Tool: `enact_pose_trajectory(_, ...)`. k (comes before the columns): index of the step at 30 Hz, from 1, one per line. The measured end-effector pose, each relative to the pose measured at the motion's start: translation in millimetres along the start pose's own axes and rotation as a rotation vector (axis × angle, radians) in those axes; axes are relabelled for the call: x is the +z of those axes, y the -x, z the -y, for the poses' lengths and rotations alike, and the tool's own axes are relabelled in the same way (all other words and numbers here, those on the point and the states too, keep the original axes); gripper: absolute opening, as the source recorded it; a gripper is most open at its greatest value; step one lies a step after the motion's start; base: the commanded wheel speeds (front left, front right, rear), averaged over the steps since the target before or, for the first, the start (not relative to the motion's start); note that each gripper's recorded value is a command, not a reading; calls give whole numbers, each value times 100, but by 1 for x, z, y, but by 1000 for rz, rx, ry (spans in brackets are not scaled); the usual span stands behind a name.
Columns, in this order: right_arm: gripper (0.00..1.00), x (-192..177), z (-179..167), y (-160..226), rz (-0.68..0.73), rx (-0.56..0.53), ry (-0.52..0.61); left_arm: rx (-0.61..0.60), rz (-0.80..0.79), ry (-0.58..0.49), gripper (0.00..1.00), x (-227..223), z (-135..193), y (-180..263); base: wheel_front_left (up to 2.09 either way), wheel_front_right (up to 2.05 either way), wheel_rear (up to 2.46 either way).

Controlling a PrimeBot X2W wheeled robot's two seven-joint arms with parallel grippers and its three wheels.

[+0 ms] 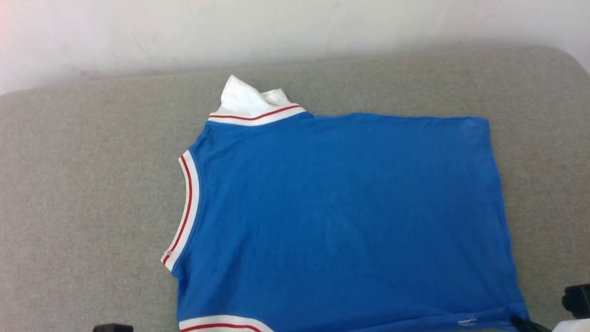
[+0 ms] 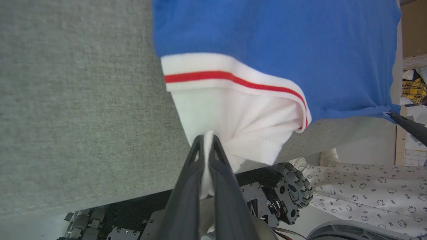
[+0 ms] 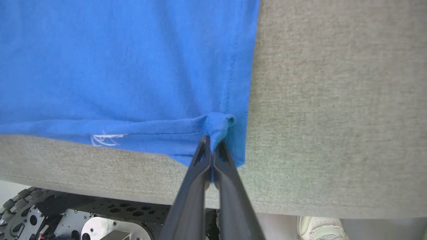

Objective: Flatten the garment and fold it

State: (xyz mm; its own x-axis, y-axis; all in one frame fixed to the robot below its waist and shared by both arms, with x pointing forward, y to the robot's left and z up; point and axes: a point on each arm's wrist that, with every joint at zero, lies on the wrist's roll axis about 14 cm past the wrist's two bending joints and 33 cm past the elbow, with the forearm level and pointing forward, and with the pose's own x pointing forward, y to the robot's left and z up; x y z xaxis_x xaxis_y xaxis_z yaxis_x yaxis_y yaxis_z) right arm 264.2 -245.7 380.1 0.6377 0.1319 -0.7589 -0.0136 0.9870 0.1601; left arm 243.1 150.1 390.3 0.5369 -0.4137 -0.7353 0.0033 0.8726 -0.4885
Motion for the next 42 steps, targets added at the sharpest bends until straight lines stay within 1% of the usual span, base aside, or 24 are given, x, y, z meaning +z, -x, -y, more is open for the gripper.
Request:
enact_pose_trajectory(3, 0, 11, 4, 5, 55, -13, 1, 6, 75, -51, 0, 19, -1, 4, 0, 0, 0)
enact_pose_trajectory(7, 0, 33, 5, 7, 130, -20, 28, -14, 192, -139, 0, 56, 9, 4, 0, 0, 0)
enact_pose_trajectory(9, 0, 49, 6, 6, 173, -22, 51, -21, 252, -190, 0, 78, 14, 3, 0, 0, 0)
enact_pose_trajectory(17, 0, 137, 3, -5, 356, -21, 158, -53, 437, -390, 0, 164, 39, -9, 0, 0, 0)
enact_pose_trajectory(19, 0, 156, 2, -11, 385, -22, 186, -61, 486, -417, 0, 186, 44, -13, 0, 0, 0)
enact_pose_trajectory(22, 0, 172, -2, -26, 394, -12, 218, -57, 548, -446, 0, 212, 48, -23, 0, 0, 0)
enact_pose_trajectory(24, 0, 173, -3, -39, 370, -6, 227, -46, 573, -454, 0, 224, 45, -33, 0, 0, 0)
enact_pose_trajectory(26, 0, 168, -2, -54, 329, -3, 230, -41, 560, -441, 0, 226, 40, -48, 0, 0, 0)
enact_pose_trajectory(29, 0, 152, 3, -75, 256, -4, 223, -27, 528, -422, 0, 221, 29, -71, 0, 0, 0)
enact_pose_trajectory(31, 0, 142, 6, -87, 219, -7, 213, -3, 524, -426, 0, 220, 20, -83, 0, 0, 0)
enact_pose_trajectory(34, 0, 128, 10, -100, 175, -7, 196, 9, 475, -403, 0, 206, 8, -102, 0, 0, 0)
enact_pose_trajectory(37, 0, 126, 13, -107, 170, -8, 187, 21, 434, -382, 0, 193, -1, -115, 0, 0, 0)
enact_pose_trajectory(39, 0, 128, 15, -109, 174, -9, 187, 26, 444, -372, 0, 195, -2, -116, 0, 0, 0)
enact_pose_trajectory(40, 13, 128, 15, -110, 172, -8, 184, 29, 450, -367, 0, 195, -3, -116, 0, 0, 0)
enact_pose_trajectory(41, 44, 129, 15, -110, 178, -8, 181, 32, 453, -361, 1, 195, -4, -116, 0, 0, 0)
enact_pose_trajectory(42, 100, 130, 15, -110, 182, -8, 179, 33, 458, -354, 29, 196, -4, -116, 0, 0, 0)
